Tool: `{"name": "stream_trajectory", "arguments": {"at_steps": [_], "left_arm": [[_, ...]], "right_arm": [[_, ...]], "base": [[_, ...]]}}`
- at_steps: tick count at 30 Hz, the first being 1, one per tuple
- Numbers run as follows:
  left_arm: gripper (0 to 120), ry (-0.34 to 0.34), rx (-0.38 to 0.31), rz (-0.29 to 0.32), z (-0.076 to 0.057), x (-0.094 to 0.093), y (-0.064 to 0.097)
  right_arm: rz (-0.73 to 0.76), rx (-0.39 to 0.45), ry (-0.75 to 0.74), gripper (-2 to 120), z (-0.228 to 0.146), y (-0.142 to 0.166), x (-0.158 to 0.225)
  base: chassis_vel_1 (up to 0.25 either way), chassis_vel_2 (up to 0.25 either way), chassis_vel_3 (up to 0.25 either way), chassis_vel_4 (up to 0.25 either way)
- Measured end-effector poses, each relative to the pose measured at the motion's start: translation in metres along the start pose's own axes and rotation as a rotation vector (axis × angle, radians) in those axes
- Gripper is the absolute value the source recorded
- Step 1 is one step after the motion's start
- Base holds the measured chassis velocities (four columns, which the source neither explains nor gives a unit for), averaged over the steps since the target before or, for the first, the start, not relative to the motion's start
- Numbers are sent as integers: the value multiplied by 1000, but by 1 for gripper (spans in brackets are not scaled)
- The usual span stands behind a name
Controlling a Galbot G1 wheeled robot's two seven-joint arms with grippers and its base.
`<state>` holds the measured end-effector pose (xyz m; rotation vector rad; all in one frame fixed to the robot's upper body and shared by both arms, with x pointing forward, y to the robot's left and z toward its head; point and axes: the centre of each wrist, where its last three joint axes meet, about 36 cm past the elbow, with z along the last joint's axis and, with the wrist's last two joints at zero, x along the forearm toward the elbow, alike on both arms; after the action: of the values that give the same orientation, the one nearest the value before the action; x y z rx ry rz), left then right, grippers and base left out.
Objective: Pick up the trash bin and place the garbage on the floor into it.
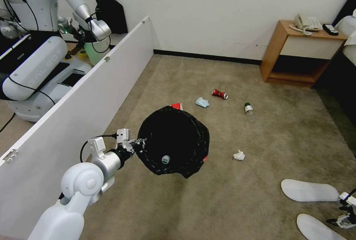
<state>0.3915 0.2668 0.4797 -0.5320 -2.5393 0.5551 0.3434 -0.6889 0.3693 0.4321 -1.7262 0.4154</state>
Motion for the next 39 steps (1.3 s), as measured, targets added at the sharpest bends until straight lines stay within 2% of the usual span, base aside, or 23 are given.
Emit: {"name": "stream_trajectory", "arguments": {"at_steps": [18,39], "left_arm": [[0,-4,11,0,3,-4,2],[0,-13,29,-3,4,-8,10]], "right_arm": [[-13,40,22,100,-13,5,-20],[-108,131,76,100,-42,37,-89]], "base": [[0,0,0,0],[0,0,0,0]]}}
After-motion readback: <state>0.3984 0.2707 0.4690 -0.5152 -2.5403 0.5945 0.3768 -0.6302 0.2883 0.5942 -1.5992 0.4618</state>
